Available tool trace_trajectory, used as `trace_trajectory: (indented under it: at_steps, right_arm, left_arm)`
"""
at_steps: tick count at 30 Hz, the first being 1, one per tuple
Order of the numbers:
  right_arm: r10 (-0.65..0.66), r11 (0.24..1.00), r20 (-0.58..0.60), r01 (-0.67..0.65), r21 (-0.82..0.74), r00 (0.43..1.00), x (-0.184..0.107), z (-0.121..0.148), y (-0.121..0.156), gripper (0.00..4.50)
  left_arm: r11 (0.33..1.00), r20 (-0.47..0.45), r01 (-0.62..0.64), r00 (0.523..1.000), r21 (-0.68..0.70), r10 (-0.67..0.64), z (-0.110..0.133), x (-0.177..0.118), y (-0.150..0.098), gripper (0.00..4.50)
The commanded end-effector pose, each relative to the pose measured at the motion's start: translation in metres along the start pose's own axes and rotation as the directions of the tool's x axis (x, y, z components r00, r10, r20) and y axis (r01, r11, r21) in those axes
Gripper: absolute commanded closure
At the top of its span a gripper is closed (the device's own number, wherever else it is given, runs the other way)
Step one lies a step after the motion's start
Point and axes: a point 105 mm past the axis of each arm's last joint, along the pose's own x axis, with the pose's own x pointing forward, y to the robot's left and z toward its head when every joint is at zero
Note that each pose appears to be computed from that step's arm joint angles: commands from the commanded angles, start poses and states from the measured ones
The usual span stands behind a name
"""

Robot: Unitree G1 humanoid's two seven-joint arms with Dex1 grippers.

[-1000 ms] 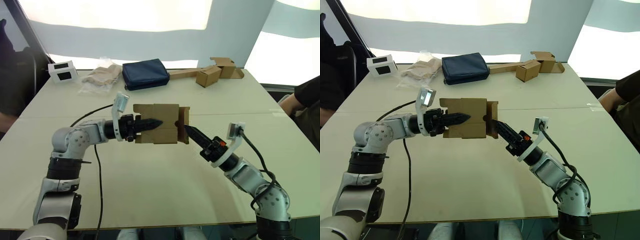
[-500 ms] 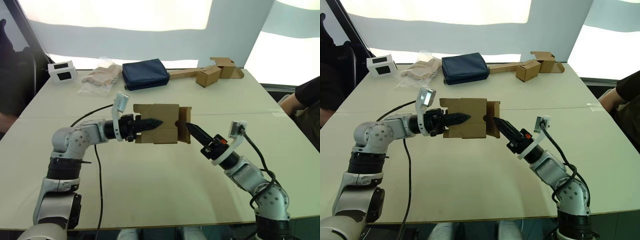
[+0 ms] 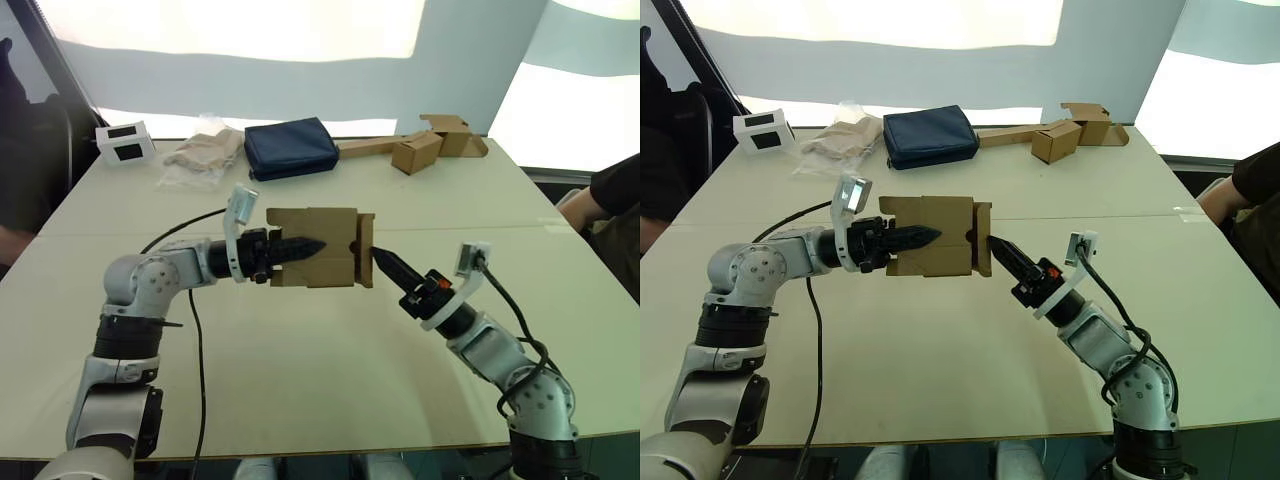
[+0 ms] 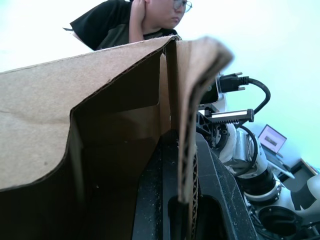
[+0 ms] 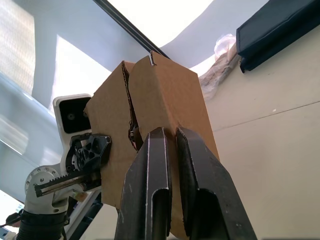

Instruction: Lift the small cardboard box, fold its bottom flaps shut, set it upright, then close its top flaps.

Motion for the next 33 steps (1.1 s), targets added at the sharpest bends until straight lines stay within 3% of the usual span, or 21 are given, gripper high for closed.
trace_trajectory:
  at_steps: [1,7,10,12,33]
  right_arm:
    - [0.026,0.997,0.006,-0.025,-0.072,1.000,0.003,0.004,0.009,4.20]
    - [0.033,0.994,0.014,-0.031,-0.101,0.999,0.002,0.006,0.010,4.20]
    - [0.035,0.994,0.013,-0.033,-0.104,0.999,0.001,0.006,0.010,3.45]
    - [0.034,0.994,0.010,-0.033,-0.109,0.999,0.001,0.006,0.010,2.63]
    - [0.089,0.992,0.017,-0.087,-0.091,0.996,-0.007,0.012,0.022,2.63]
  left_arm:
    - [0.999,0.024,0.031,0.999,0.043,-0.032,0.010,0.000,-0.009,4.50]
    - [0.999,0.023,0.029,0.999,0.040,-0.030,0.010,0.000,-0.008,4.50]
    - [0.999,0.024,0.029,0.999,0.040,-0.030,0.011,0.000,-0.008,4.50]
    - [0.999,0.025,0.030,0.999,0.040,-0.031,0.011,0.000,-0.008,4.50]
    - [0.999,0.035,0.016,0.999,0.036,-0.018,0.012,-0.001,-0.006,4.50]
